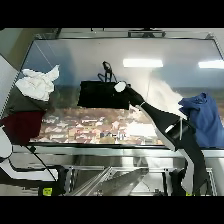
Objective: Fold the shirts.
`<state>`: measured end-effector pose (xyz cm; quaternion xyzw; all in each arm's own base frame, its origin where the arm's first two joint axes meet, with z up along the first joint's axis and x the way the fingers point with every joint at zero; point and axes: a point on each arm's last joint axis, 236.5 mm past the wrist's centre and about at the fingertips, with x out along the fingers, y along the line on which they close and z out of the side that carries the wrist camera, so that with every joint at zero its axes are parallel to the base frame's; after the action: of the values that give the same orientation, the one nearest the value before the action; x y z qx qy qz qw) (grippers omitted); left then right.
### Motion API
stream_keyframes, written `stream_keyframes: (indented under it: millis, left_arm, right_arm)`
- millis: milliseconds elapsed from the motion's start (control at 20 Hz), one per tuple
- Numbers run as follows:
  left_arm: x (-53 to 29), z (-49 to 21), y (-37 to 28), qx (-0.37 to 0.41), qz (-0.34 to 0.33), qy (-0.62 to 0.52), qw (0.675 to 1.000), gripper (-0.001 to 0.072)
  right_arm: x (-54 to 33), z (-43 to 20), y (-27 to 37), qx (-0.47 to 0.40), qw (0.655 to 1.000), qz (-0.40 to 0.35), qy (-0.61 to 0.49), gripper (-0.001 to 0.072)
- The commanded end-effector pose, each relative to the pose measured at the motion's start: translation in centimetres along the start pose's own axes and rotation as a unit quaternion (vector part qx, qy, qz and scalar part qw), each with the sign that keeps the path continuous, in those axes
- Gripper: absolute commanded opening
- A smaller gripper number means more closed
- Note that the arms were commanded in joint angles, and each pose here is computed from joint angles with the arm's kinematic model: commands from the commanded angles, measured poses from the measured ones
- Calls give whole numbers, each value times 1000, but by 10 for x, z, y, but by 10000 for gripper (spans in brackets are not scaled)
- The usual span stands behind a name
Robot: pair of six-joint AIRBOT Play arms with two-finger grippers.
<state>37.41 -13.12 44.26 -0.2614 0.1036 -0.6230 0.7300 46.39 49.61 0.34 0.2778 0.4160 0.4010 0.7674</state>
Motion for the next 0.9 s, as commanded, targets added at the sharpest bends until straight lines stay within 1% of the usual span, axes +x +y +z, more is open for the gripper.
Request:
stream_keyframes:
  millis: [0,150,250,300,350,400,450,650,750,850]
  left_arm:
    - [-8,-7,-4,-3,-6,7,1000,17]
    - [-13,-16,20,-35,-1,-1,999,17]
    - [-16,-23,33,-57,1,-6,998,17]
    - [-17,-26,39,-67,2,-8,998,17]
    - [-18,-29,43,-70,2,-9,998,17]
    - [-19,-30,45,-71,3,-9,997,17]
    - [-19,-31,46,-69,3,-9,998,17]
    - [-19,-31,45,-61,3,-9,998,17]
    - [-19,-31,45,-61,2,-8,998,17]
    - [-19,-32,45,-55,2,-6,998,18]
  right_arm:
    - [-6,-9,-4,-29,999,9,33,446]
    - [-85,39,-30,-39,997,-1,62,446]
    - [-144,57,-77,-11,994,-65,88,449]
    - [-170,61,-105,13,989,-106,99,530]
    - [-193,61,-134,45,982,-146,108,653]
    - [-210,58,-157,71,976,-172,117,653]
    - [-217,54,-173,90,971,-181,124,651]
    - [-203,27,-210,125,961,-189,157,646]
    - [-187,7,-222,140,956,-187,179,646]
    - [-166,-9,-218,154,956,-155,195,646]
